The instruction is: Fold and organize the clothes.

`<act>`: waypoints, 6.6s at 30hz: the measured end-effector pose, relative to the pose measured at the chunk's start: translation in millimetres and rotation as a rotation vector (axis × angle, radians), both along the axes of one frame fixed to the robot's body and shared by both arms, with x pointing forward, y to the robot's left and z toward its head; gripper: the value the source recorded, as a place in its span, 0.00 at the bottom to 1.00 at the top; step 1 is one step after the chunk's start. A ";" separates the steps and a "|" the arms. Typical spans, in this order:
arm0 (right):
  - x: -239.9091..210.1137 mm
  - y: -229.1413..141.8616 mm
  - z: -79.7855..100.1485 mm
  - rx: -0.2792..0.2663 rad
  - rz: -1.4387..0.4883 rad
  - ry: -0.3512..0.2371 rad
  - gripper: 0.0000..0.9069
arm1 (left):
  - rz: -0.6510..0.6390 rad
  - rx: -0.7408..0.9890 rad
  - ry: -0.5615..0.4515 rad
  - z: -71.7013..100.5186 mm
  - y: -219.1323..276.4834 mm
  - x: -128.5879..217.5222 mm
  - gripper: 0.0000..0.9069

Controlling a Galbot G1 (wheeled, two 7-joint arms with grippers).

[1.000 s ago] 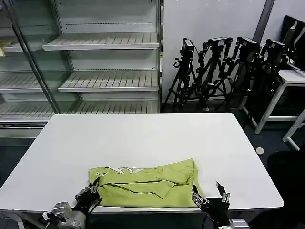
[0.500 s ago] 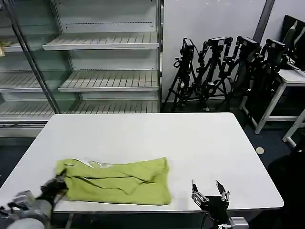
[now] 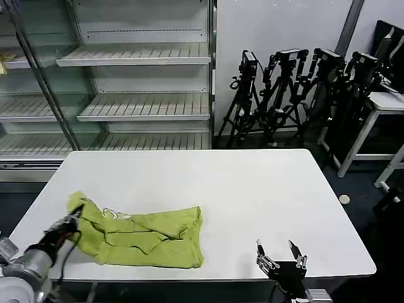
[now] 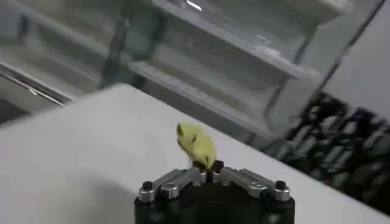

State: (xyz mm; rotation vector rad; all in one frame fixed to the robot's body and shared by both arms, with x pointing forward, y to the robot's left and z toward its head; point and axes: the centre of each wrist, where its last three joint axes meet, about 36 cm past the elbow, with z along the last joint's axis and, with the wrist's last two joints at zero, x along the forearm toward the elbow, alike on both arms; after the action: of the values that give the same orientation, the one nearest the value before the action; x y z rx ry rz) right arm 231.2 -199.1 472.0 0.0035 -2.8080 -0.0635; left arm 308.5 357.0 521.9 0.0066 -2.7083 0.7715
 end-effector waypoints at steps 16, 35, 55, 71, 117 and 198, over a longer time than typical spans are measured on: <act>-5.1 -6.2 0.1 -0.014 -0.016 0.001 1.00 | -0.236 -0.304 0.017 -35.2 -98.7 11.0 0.02; -1.2 -5.3 -1.3 -0.015 -0.007 -0.002 1.00 | -0.391 -0.240 0.016 -55.6 -149.9 6.9 1.00; 6.8 3.3 -9.3 0.004 0.012 0.002 1.00 | -0.146 0.054 0.064 -43.5 -45.6 5.9 1.00; 1.1 -3.2 -2.2 -0.008 -0.005 -0.003 1.00 | -0.165 -0.036 0.146 -82.3 -49.1 13.0 1.00; -5.2 -1.4 7.5 0.006 -0.003 -0.021 1.00 | -0.101 -0.131 0.056 -77.1 -7.9 13.4 0.03; -3.6 15.2 -11.5 -0.095 0.054 -0.189 1.00 | -0.297 0.345 -0.343 -41.3 -130.3 60.7 1.00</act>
State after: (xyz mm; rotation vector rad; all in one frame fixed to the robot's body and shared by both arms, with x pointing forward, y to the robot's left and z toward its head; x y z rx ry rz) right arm 227.6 -183.9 460.4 0.0659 -2.9944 0.0881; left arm 369.2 226.7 480.5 -0.4769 -3.0273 0.2294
